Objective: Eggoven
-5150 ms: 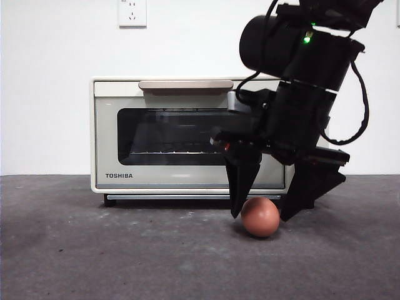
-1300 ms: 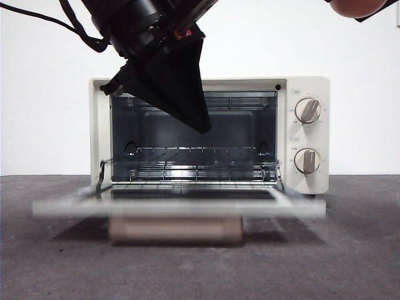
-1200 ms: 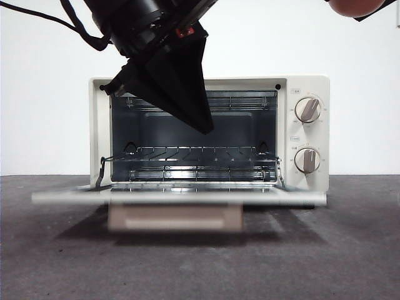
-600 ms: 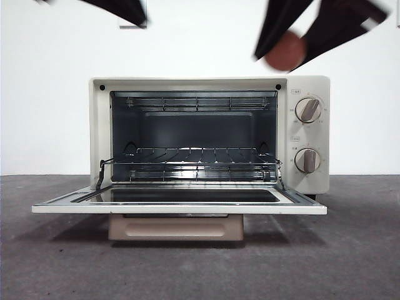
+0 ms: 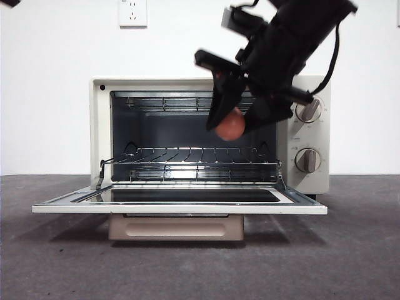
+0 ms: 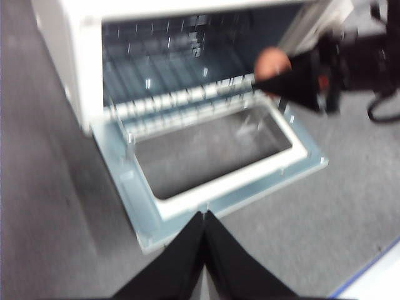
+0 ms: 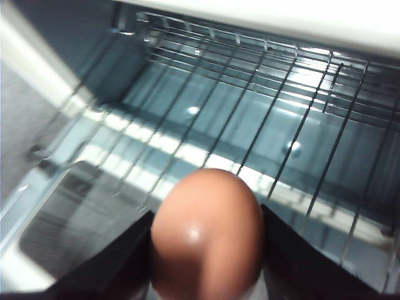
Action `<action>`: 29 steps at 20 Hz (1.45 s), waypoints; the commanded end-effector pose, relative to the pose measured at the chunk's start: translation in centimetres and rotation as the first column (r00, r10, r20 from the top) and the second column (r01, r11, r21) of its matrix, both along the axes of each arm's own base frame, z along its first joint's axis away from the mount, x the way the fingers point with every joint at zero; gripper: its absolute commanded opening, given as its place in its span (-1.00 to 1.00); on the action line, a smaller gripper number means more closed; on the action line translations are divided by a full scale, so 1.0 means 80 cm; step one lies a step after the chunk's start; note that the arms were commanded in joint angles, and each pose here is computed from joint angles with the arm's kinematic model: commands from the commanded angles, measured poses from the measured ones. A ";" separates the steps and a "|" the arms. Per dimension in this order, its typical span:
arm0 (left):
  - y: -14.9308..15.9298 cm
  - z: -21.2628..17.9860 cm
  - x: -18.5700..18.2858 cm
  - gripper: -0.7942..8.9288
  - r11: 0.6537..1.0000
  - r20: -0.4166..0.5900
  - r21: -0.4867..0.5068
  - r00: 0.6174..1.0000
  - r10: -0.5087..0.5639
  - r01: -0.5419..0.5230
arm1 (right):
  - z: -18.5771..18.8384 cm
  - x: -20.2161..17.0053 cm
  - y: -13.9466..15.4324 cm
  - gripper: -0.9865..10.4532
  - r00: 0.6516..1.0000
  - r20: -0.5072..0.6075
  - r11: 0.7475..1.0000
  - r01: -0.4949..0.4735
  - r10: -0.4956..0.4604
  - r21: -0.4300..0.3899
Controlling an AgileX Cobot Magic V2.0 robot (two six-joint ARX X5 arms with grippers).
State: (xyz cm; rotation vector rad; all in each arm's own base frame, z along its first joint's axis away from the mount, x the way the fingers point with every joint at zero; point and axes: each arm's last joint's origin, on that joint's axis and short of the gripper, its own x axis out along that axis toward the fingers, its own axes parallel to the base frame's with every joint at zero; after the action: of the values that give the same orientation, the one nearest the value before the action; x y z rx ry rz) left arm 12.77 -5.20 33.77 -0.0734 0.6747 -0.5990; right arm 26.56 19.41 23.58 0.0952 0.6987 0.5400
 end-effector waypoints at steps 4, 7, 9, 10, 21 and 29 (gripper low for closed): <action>0.003 -0.004 -0.008 -0.82 1.000 0.000 0.003 1.000 -0.014 0.014 | -0.011 0.018 0.012 -0.82 0.999 0.041 0.999 0.028 -0.030 0.043; 0.003 -0.004 -0.010 -0.82 1.000 0.007 0.001 1.000 -0.015 0.015 | -0.020 0.023 0.015 -0.82 0.998 0.043 0.999 0.033 -0.034 0.043; 0.003 -0.004 -0.010 -0.82 1.000 0.006 0.001 1.000 -0.014 0.014 | -0.028 0.027 0.016 -0.82 0.998 0.035 0.999 0.046 -0.047 0.027; 0.003 -0.004 -0.010 -0.82 1.000 0.006 0.001 1.000 -0.014 0.014 | -0.031 0.028 0.017 -0.82 0.998 0.033 0.999 0.046 -0.046 0.026; 0.003 -0.004 -0.010 -0.82 1.000 0.002 0.003 1.000 -0.014 0.014 | -0.051 0.033 0.020 -0.82 0.998 0.007 0.997 0.070 -0.070 -0.016; 0.003 -0.004 -0.010 -0.82 1.000 0.002 0.006 1.000 -0.016 0.016 | -0.049 0.030 0.024 -0.34 0.997 0.021 0.997 0.076 -0.076 -0.018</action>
State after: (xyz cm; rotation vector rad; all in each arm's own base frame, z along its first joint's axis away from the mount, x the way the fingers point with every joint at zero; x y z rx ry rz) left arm 11.86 -4.89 33.22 -0.0712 0.6878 -0.6063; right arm 28.87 20.79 20.02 0.0949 0.6661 0.4557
